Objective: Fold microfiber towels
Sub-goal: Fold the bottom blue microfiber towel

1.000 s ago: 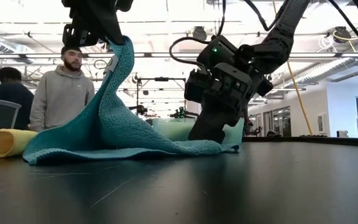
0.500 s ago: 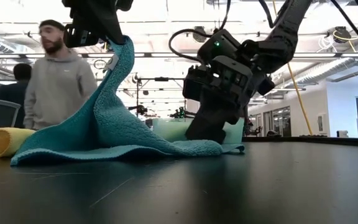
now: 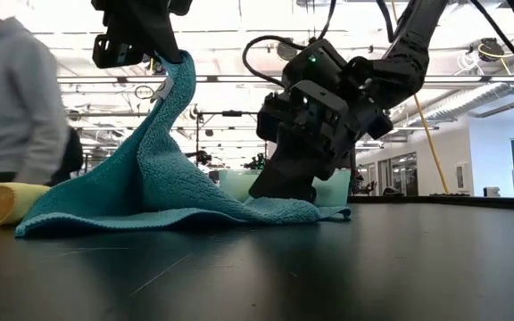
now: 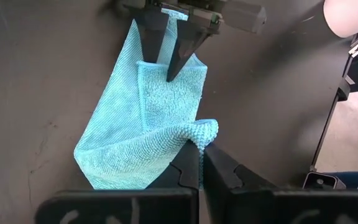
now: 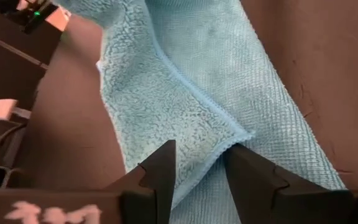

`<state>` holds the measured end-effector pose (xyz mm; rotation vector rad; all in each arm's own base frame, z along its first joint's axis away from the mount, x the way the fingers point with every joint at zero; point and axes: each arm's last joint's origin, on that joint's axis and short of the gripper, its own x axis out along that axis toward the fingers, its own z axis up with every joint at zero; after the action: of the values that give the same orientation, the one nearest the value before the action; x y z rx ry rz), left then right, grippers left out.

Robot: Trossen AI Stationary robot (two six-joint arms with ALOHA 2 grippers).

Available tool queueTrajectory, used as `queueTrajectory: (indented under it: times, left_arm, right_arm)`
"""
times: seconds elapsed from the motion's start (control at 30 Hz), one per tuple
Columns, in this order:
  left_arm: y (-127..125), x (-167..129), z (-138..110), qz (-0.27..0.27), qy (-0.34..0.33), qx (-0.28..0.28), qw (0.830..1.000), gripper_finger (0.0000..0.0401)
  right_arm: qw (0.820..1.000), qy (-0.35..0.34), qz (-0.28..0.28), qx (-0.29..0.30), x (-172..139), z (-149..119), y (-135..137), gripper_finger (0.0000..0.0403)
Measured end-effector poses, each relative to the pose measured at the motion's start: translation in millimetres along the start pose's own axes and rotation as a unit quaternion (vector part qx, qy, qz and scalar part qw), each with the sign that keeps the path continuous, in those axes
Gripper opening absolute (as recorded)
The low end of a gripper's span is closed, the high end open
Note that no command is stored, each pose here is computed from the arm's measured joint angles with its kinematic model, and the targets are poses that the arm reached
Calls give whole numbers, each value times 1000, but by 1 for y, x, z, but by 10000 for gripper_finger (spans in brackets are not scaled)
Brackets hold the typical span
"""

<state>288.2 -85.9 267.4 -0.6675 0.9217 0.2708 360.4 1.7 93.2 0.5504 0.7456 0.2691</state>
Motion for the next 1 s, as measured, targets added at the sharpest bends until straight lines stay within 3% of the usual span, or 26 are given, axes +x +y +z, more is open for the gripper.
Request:
queueTrajectory:
  times: [0.13, 0.3, 0.5, 0.67, 0.87, 1.0]
  left_arm:
    - [0, 0, 0, 0, 0, 7, 1000, 5]
    - [0, 0, 0, 0, -1, 8, 1000, 6]
    - [0, 0, 0, 2, -3, 10, 1000, 4]
    - [1, 0, 1, 6, -9, 31, 999, 3]
    - [12, 1, 16, 45, -49, 61, 996, 3]
    - [27, 1, 41, 90, -119, 78, 986, 2]
  right_arm:
    - [1000, -11, -15, -4, 0, 1, -1, 92]
    - [999, -13, -15, -27, 1, 1, -1, 11]
    - [1000, -18, -19, 1, -9, 7, 0, 2]
    - [997, -75, -15, -20, -53, 40, 22, 1]
    - [981, -109, -137, -78, -126, 55, 49, 1]
    - [966, -106, -224, -75, -164, 51, 54, 1]
